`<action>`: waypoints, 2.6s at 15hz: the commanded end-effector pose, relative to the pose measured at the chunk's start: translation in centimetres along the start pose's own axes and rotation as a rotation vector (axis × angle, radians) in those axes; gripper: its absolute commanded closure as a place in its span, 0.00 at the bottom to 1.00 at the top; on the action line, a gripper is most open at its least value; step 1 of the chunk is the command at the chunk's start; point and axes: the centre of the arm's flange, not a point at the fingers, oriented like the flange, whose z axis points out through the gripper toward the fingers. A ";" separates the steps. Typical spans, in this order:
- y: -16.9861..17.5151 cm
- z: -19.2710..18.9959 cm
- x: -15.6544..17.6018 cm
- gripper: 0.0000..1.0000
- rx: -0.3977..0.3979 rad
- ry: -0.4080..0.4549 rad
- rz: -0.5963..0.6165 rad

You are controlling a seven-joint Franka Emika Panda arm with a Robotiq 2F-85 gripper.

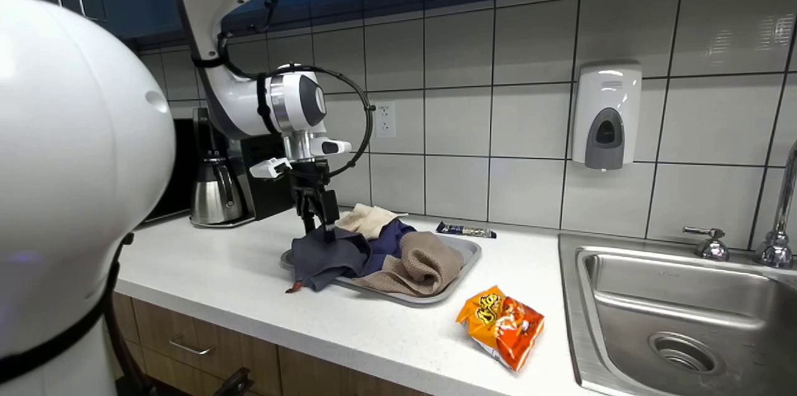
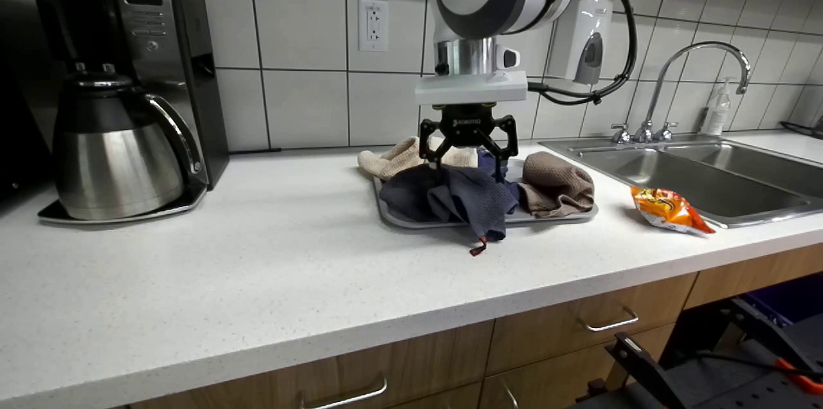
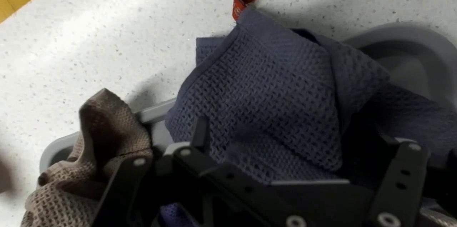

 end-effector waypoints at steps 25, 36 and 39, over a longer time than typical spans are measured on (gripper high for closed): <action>-2.3 -1.7 2.0 0.97 0.037 0.047 0.003; -1.7 -11.4 0.6 0.97 0.095 0.136 -0.082; -3.0 -13.0 -0.8 0.97 0.107 0.152 -0.126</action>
